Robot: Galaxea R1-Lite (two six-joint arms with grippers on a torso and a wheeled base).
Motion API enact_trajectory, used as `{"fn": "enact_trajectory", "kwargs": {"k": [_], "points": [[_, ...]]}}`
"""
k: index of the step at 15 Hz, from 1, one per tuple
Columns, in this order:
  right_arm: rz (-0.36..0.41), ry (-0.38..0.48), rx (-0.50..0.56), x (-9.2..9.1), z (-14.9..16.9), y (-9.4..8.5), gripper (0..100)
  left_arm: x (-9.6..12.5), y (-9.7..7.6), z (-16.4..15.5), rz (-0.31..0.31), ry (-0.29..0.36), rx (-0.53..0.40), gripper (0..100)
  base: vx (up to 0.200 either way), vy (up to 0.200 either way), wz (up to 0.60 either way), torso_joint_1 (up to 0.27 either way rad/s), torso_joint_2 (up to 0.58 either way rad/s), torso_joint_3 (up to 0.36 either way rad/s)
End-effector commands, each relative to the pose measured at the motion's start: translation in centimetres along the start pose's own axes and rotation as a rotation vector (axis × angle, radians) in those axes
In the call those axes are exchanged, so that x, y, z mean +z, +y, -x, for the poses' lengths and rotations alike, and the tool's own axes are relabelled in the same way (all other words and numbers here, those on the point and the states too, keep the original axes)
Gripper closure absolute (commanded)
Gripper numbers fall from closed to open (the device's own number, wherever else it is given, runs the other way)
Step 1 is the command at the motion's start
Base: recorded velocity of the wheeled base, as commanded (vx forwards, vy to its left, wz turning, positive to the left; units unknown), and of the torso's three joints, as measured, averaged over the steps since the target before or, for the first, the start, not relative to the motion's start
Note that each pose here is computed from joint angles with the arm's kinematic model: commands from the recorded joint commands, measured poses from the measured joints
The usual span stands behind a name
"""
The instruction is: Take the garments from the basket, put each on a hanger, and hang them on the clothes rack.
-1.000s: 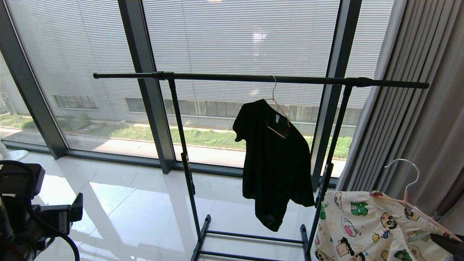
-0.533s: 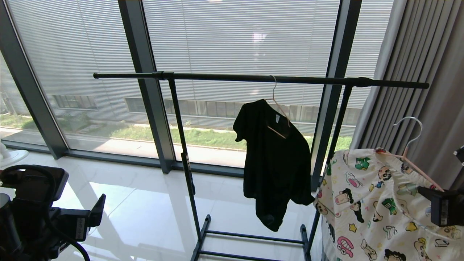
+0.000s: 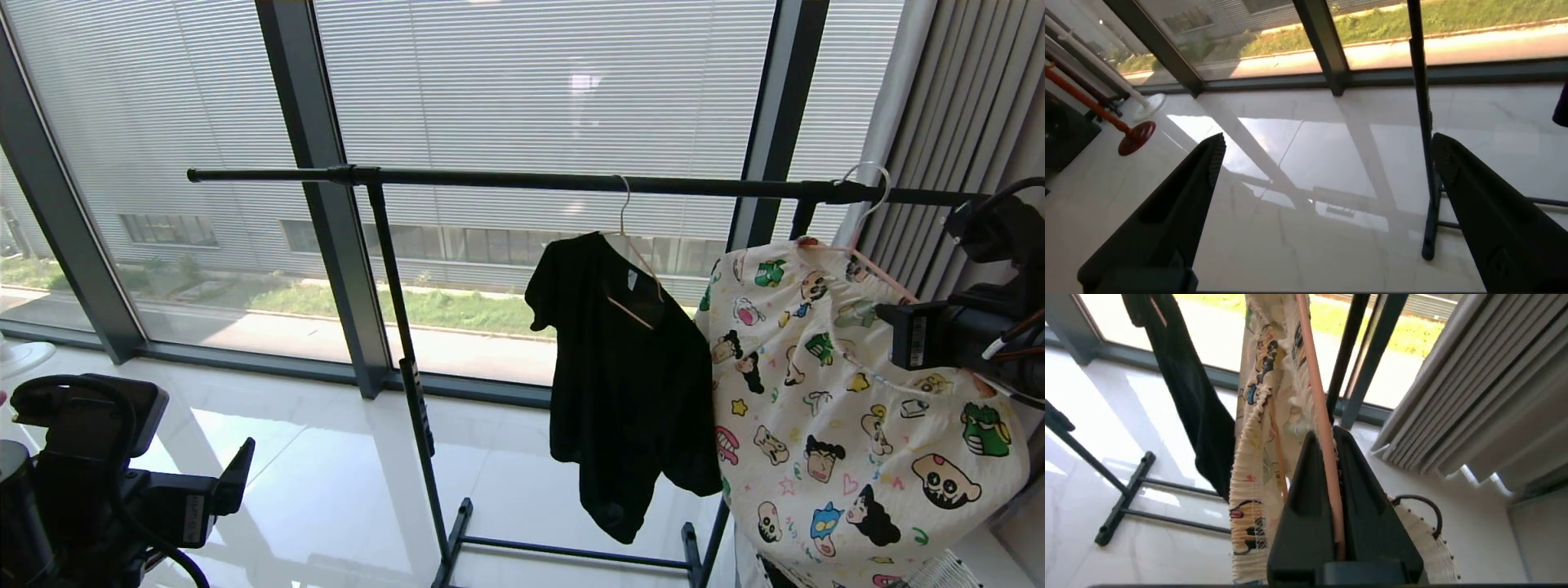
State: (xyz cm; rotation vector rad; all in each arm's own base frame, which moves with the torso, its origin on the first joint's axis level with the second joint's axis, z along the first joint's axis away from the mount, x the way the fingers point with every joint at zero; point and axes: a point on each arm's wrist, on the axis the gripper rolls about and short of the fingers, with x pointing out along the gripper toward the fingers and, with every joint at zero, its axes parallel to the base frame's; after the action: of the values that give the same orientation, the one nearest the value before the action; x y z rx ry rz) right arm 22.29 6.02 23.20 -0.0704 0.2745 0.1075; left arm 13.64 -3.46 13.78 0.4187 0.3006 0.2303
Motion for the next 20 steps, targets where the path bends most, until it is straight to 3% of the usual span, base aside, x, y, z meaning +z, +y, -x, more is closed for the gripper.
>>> {"fn": "enact_trajectory", "kwargs": {"k": [1,11,16,20], "points": [[0.010,0.008,0.000,0.4,-1.2,0.2,100,0.0,-0.1,0.0,-0.003,-0.001,-0.007,0,0.200,0.000,0.00,0.002,0.01,0.002],[0.030,0.020,0.001,0.3,-1.8,0.3,100,0.0,-0.1,0.0,-0.002,0.001,-0.007,0,0.200,0.000,0.00,0.002,0.00,0.002],[0.045,0.042,0.003,-0.1,-2.5,0.5,100,-0.5,-0.2,0.1,-0.013,0.013,-0.011,0,0.000,0.000,0.00,0.000,0.00,0.000],[0.074,0.083,0.000,-0.5,-5.0,0.9,100,-0.4,-0.1,0.1,-0.011,0.010,-0.010,0,0.000,0.000,0.00,0.000,0.00,0.000]]}}
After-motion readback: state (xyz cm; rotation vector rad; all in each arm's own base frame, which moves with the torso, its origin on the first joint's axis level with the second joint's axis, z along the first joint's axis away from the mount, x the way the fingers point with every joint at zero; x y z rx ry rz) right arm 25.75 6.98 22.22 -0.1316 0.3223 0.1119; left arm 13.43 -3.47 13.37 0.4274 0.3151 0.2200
